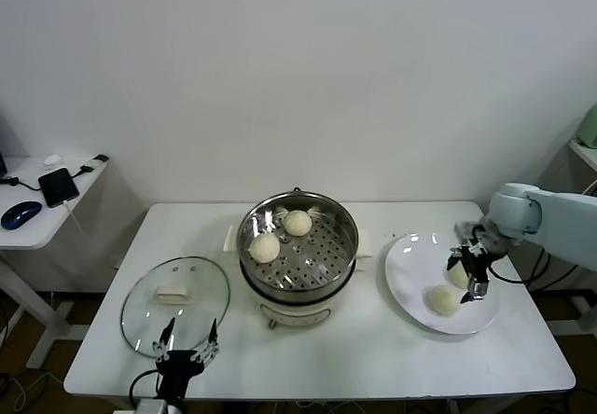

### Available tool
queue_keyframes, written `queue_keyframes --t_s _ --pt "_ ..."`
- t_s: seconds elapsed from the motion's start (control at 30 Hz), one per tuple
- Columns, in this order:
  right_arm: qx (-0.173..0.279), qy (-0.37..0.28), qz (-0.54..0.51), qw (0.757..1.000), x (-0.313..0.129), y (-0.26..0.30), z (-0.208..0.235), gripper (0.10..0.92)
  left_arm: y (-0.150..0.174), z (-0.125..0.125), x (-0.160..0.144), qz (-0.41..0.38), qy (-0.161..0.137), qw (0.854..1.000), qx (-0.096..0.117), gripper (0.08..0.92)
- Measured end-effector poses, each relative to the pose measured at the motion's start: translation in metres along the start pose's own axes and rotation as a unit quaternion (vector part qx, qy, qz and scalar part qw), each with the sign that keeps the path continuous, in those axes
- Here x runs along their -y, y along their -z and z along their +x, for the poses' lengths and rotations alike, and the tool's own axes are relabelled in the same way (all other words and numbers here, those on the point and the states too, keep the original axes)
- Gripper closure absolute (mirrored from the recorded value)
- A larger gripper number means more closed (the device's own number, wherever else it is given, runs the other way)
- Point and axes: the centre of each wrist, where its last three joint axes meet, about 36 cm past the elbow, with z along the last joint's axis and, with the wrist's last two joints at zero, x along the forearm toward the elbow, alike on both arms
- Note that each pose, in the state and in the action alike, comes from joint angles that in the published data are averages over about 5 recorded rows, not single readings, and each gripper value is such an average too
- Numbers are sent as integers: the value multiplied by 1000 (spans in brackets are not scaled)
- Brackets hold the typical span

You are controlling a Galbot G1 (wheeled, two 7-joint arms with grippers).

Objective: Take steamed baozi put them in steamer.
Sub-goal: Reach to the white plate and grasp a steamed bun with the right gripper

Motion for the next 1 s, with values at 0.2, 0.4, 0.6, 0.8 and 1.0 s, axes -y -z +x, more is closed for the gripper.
queue_keyframes --t_s 0.2,0.4,0.6,0.8,1.0 --pt "1 2 -10 1000 -6 -2 -25 200 -2 0 0 -1 1 1000 -2 177" --pt "0 -3 -15 1000 -9 -4 -41 200 -2 0 0 -1 2 1000 -2 177" --pt "2 -10 -19 1000 -7 -3 -48 200 0 0 0 -1 2 1000 0 177" --pt "5 -10 -21 1000 -7 -2 -52 208 0 2 0 0 2 1000 0 177" --pt "9 -11 -21 1000 -6 0 -53 299 0 2 0 0 2 1000 0 177"
